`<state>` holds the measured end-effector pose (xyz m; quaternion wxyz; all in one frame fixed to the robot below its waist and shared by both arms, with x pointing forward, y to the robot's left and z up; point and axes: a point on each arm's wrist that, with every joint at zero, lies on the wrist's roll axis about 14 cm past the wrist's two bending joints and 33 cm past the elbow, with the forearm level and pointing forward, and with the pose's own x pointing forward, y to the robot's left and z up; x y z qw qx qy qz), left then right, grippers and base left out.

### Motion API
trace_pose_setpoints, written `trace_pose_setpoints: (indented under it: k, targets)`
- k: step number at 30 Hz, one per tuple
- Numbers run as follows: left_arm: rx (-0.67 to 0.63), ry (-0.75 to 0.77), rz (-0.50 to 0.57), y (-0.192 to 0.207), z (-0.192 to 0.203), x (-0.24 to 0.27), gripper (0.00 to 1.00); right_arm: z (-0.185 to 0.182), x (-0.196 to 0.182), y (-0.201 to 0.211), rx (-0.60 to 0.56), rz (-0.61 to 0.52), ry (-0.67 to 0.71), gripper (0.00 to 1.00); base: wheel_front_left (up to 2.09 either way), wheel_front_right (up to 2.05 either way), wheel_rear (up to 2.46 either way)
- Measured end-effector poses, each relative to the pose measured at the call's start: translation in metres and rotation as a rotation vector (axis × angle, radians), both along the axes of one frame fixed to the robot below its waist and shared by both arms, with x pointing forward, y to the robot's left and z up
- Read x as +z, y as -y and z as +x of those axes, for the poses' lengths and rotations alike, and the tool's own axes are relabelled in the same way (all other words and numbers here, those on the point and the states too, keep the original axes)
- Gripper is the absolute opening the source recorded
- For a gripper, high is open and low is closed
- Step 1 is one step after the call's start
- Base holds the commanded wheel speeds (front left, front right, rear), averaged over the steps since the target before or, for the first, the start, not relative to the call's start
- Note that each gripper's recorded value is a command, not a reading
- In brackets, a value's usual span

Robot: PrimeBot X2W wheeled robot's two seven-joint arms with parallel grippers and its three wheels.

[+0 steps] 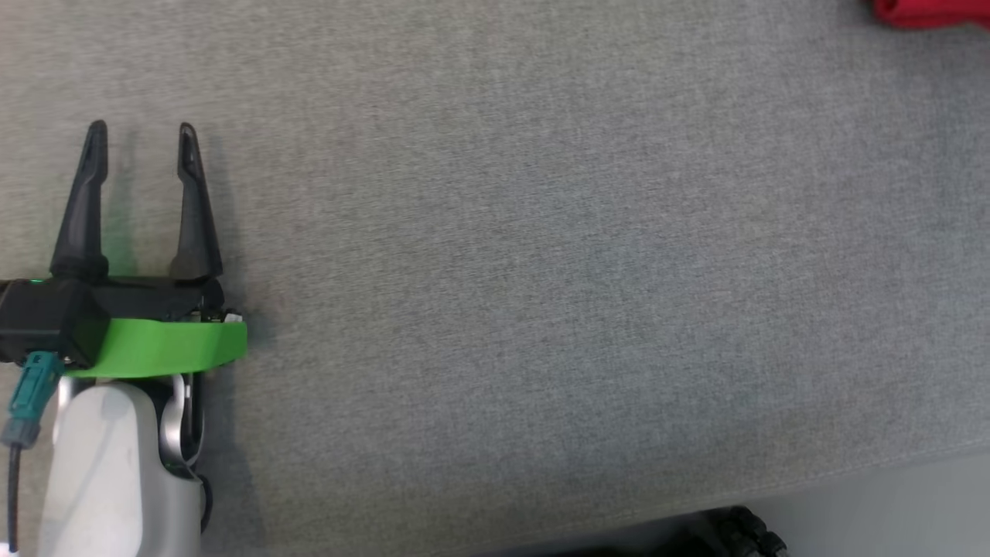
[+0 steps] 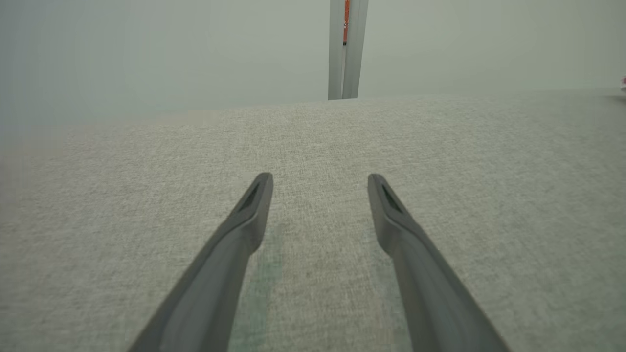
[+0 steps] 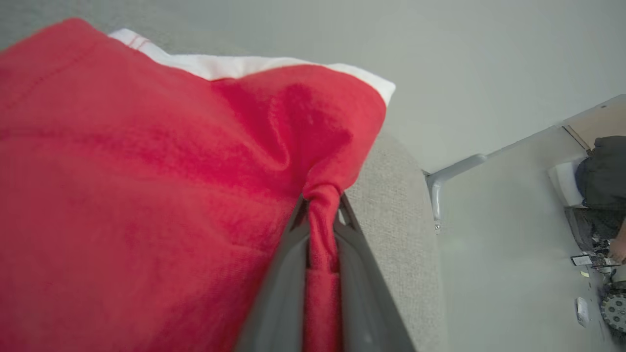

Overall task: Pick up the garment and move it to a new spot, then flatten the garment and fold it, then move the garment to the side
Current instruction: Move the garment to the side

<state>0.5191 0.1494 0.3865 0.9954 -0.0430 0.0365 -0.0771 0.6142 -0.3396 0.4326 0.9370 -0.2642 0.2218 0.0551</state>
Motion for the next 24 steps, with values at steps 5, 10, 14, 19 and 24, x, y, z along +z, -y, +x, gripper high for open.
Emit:
trace_pose_setpoints:
  k: [5, 10, 14, 19, 24]
  targets:
    - [-0.038, 0.002, -0.003, 0.01, 0.006, -0.012, 1.0, 0.0, 0.004, 0.029, -0.039, -0.067, -0.018, 0.0, 0.0, 0.0, 0.0]
    - [-0.056, 0.0, -0.006, 0.015, 0.008, -0.02, 1.0, 0.007, 0.011, 0.046, -0.069, -0.111, -0.021, 0.0, 0.0, 0.0, 0.0]
    - [-0.055, 0.0, -0.008, 0.016, 0.009, -0.023, 1.0, 0.012, 0.009, 0.056, -0.09, -0.142, -0.035, 0.0, 0.0, 0.0, 0.0]
    - [-0.049, -0.005, -0.011, 0.015, 0.008, -0.023, 1.0, 0.018, 0.012, 0.054, -0.08, -0.147, -0.007, 1.0, 0.0, 0.0, 0.0]
    - [-0.035, -0.01, -0.016, 0.012, 0.005, -0.016, 1.0, 0.019, 0.032, 0.047, -0.051, -0.134, 0.073, 1.0, 0.0, 0.0, 0.0]
